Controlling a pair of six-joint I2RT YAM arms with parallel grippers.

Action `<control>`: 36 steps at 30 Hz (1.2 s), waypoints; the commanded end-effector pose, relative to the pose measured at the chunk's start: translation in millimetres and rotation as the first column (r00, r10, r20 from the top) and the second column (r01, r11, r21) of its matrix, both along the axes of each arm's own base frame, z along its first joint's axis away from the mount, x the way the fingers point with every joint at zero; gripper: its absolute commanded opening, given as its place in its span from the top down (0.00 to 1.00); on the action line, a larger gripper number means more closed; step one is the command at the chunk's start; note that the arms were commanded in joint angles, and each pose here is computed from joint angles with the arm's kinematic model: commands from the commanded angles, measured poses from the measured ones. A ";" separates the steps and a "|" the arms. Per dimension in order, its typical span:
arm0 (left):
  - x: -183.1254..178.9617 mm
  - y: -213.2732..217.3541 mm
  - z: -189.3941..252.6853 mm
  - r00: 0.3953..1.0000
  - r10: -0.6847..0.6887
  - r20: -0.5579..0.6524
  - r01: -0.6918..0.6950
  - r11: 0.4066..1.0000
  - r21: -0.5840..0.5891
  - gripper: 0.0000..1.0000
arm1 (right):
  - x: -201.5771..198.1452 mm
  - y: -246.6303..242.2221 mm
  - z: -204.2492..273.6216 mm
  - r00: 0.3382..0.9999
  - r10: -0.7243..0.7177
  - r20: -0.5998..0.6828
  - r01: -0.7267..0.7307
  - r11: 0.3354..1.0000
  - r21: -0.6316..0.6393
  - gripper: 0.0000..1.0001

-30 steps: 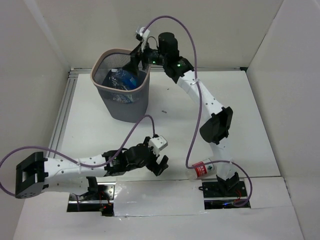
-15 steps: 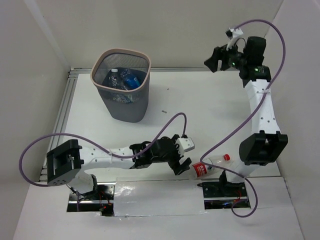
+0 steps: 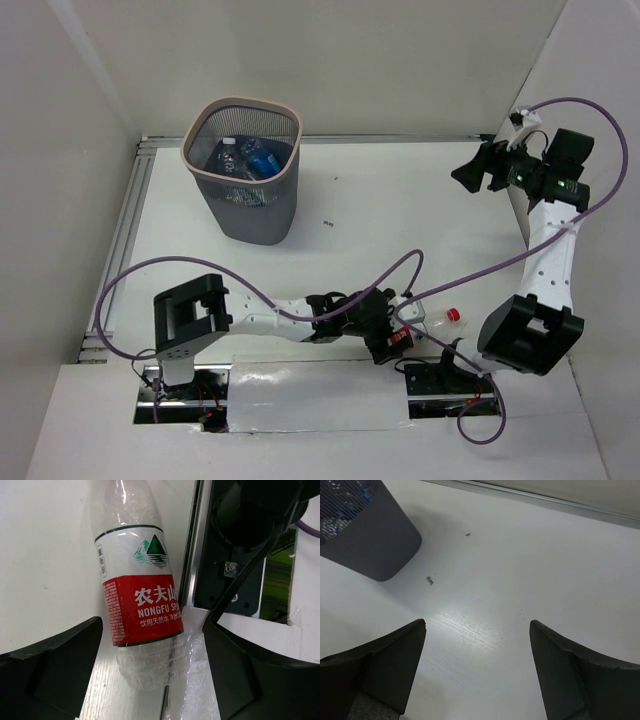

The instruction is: Put the plastic bottles in the bin

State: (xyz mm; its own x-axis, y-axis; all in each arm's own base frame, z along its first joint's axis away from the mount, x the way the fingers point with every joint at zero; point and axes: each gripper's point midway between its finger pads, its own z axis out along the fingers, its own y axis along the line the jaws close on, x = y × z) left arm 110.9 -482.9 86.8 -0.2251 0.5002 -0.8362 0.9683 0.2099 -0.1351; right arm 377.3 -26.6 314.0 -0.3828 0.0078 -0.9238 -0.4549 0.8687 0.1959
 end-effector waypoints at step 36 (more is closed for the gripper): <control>200.3 119.9 231.4 0.719 0.650 0.248 -0.561 0.752 -0.346 0.94 | -40.1 -22.3 -39.7 0.991 -0.135 -0.023 0.135 0.990 -0.031 0.82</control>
